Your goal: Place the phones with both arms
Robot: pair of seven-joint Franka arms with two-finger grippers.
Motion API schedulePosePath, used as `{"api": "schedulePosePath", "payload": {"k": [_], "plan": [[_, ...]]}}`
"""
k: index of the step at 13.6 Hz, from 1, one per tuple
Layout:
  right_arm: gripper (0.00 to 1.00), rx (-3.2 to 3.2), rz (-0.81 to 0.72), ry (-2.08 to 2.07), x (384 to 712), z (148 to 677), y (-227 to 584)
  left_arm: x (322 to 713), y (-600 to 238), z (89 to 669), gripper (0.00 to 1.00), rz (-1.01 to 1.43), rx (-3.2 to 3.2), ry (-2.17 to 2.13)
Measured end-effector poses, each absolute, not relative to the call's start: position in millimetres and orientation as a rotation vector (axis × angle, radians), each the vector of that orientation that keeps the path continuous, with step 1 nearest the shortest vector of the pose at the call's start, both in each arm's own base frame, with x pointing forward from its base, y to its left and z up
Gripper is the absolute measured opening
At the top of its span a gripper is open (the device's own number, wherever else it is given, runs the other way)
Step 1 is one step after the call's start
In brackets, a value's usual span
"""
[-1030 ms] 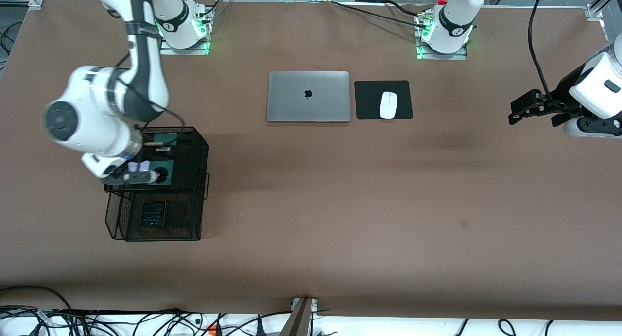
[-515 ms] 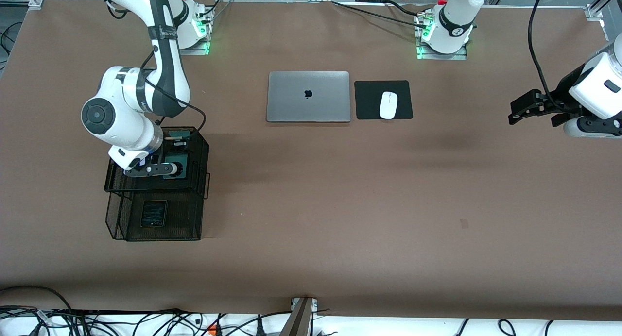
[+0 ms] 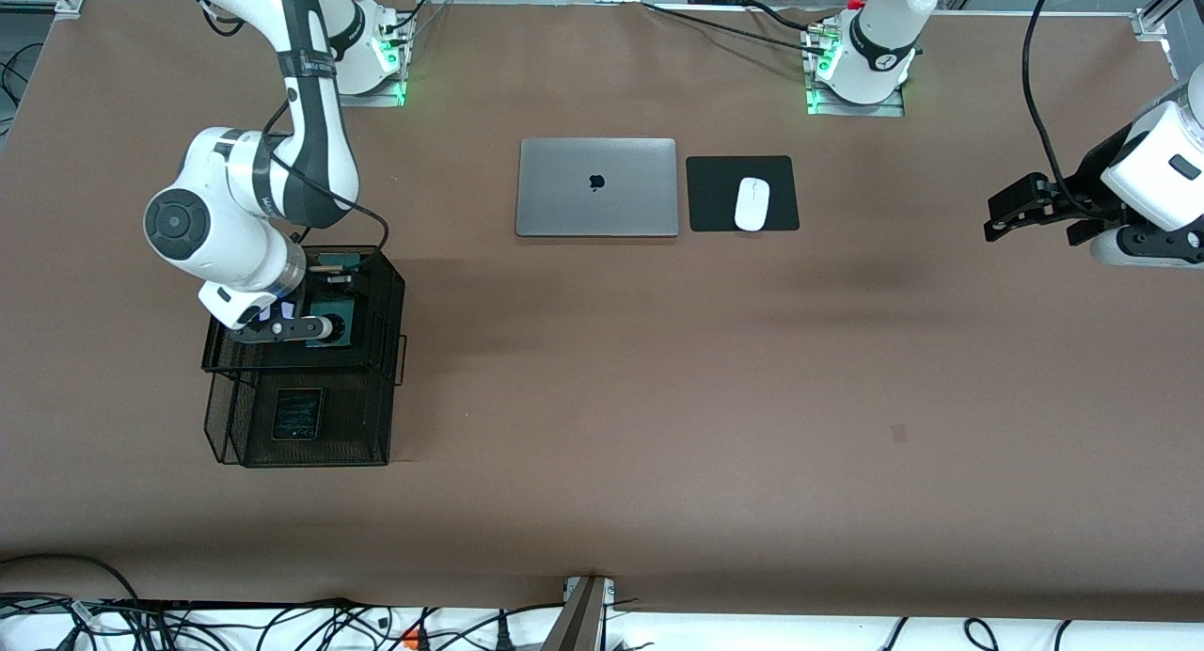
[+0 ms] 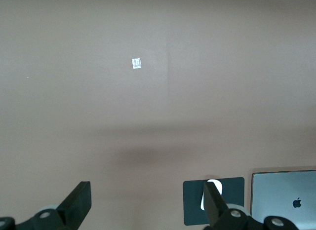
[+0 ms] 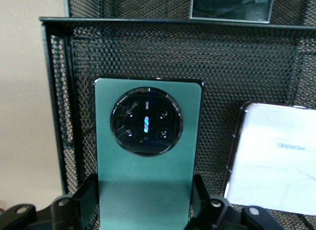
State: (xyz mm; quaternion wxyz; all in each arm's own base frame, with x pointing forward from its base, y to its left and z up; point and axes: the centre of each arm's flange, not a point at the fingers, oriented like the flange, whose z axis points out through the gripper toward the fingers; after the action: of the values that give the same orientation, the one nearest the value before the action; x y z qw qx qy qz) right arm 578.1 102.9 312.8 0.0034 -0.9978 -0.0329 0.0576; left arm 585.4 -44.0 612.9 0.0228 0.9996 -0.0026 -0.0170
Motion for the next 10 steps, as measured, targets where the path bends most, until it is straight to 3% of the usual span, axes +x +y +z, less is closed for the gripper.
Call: {"api": "schedulePosePath", "payload": {"k": [4,7,10], "plan": [[0.79,-3.126,0.196,-0.100,577,311,102,585,-44,613,1.00,-0.053,3.096,-0.008],[1.00,-3.129,0.160,-0.084,582,322,96,585,-44,613,1.00,-0.053,3.096,-0.008],[1.00,-3.117,0.119,-0.041,596,360,78,585,-44,613,1.00,-0.053,3.096,-0.007]]}}
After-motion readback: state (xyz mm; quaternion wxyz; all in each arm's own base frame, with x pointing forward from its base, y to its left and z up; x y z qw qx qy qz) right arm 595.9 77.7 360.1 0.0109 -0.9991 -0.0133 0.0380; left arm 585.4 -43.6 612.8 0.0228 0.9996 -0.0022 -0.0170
